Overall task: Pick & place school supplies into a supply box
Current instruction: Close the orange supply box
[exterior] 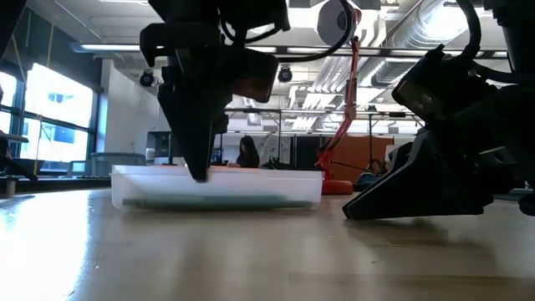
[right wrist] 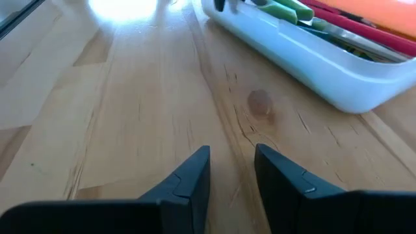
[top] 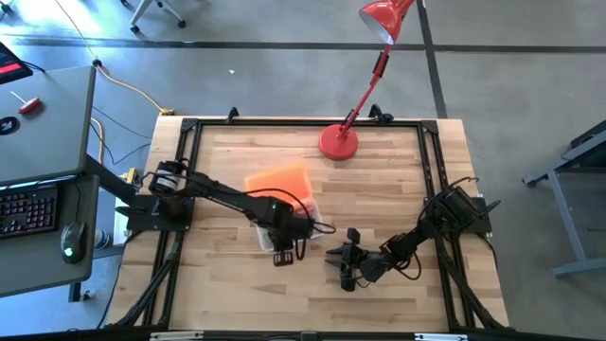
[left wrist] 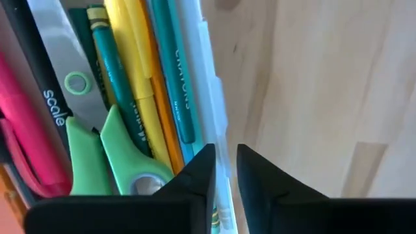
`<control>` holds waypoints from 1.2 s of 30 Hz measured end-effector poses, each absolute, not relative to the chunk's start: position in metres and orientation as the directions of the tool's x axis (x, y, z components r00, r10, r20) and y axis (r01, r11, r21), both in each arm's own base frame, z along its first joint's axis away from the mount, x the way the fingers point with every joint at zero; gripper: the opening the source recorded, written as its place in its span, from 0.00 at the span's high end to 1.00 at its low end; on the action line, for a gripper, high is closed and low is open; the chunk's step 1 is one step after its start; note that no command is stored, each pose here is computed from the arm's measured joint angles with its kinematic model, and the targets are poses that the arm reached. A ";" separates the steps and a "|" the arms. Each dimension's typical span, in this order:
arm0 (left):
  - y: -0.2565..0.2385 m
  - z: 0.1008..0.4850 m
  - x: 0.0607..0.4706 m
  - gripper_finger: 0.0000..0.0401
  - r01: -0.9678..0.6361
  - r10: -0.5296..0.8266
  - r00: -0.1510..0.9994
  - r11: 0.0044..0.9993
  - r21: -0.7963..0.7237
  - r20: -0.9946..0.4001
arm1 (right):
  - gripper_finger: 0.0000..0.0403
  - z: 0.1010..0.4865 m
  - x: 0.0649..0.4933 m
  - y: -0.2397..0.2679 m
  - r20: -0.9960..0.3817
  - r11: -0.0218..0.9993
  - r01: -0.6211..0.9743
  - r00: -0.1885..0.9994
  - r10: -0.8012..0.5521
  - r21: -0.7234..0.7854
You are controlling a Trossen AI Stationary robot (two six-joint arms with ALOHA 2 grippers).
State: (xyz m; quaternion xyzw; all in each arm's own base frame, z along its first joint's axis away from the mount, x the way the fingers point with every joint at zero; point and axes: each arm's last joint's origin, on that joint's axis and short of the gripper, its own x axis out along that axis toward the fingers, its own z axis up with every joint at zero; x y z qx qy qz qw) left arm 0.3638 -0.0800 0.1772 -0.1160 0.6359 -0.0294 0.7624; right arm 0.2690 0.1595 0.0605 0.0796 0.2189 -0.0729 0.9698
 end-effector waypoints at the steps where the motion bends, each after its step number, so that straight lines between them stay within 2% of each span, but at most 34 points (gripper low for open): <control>1: -0.081 0.177 0.364 0.76 -0.099 -0.192 0.197 0.972 -0.214 -0.962 | 0.74 0.060 0.269 0.160 -0.436 0.977 0.177 0.894 -0.107 0.122; 8: -0.080 0.191 0.371 0.72 -0.176 -0.205 0.216 0.954 -0.244 -0.955 | 0.74 0.061 0.269 0.160 -0.435 0.977 0.177 0.894 -0.108 0.121; 14: -0.076 0.238 0.382 0.79 -0.175 -0.140 0.251 0.967 -0.187 -0.958 | 0.75 0.061 0.269 0.160 -0.428 0.975 0.184 0.896 -0.115 0.125; 17: -0.072 0.271 0.379 0.86 -0.226 -0.004 0.242 0.972 -0.060 -0.970 | 0.77 0.062 0.270 0.160 -0.413 0.969 0.192 0.904 -0.112 0.157; 21: -0.061 0.304 0.369 0.97 -0.315 0.300 0.216 0.922 0.225 -0.929 | 0.85 0.067 0.273 0.161 -0.366 0.969 0.167 0.926 -0.091 0.182; 23: -0.053 0.314 0.363 0.97 -0.352 0.398 0.173 0.879 0.321 -0.901 | 0.91 0.071 0.276 0.162 -0.341 0.970 0.160 0.936 -0.090 0.182; 26: -0.034 0.321 0.354 0.94 -0.389 0.432 0.061 0.840 0.378 -0.900 | 0.98 0.076 0.284 0.164 -0.325 0.975 0.146 0.942 -0.084 0.170; 32: 0.024 0.311 0.347 0.98 -0.516 0.419 -0.037 0.770 0.376 -0.907 | 0.99 0.089 0.304 0.172 -0.314 0.982 0.101 0.948 -0.047 0.159; 36: 0.067 0.281 0.340 0.96 -0.568 0.375 -0.151 0.724 0.391 -0.915 | 0.99 0.091 0.314 0.176 -0.367 0.989 0.089 0.929 -0.041 0.115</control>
